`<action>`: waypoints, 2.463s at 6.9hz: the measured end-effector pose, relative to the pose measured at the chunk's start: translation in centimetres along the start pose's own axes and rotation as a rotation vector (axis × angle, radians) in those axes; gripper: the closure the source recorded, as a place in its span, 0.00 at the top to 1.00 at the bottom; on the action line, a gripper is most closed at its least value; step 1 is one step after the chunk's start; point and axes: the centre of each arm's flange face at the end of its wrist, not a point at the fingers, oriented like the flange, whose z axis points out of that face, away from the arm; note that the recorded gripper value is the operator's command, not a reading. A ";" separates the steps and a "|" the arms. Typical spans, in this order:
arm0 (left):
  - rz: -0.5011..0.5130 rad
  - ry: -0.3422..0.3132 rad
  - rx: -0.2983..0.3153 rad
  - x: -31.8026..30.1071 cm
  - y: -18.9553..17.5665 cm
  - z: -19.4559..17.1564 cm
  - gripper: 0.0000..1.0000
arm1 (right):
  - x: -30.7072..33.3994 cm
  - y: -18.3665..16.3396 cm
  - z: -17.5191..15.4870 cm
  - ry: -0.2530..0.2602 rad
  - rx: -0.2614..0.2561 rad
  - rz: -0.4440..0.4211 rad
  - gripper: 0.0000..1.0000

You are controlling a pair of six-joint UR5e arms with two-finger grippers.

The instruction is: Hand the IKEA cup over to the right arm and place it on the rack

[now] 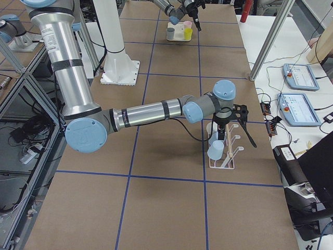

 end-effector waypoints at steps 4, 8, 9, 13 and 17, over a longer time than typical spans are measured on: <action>0.385 -0.430 0.021 -8.7 -8.4 -9.4 0.87 | -7.4 5.2 -0.2 -0.058 -0.018 0.069 0.99; 0.422 -0.777 -0.301 -14.5 -8.8 -9.7 0.87 | -9.2 6.5 1.1 -0.063 -0.046 0.062 0.99; 0.444 -0.807 -0.374 -16.1 -8.1 -10.3 0.87 | -9.4 6.6 1.1 -0.064 -0.048 0.060 0.99; 0.359 -0.738 -0.562 -20.2 -2.8 -14.8 0.88 | -9.5 7.5 0.3 -0.071 -0.038 0.049 0.99; 0.339 -0.828 -0.559 -22.4 -0.3 -18.2 0.85 | -9.1 7.9 0.3 -0.069 -0.041 0.052 0.99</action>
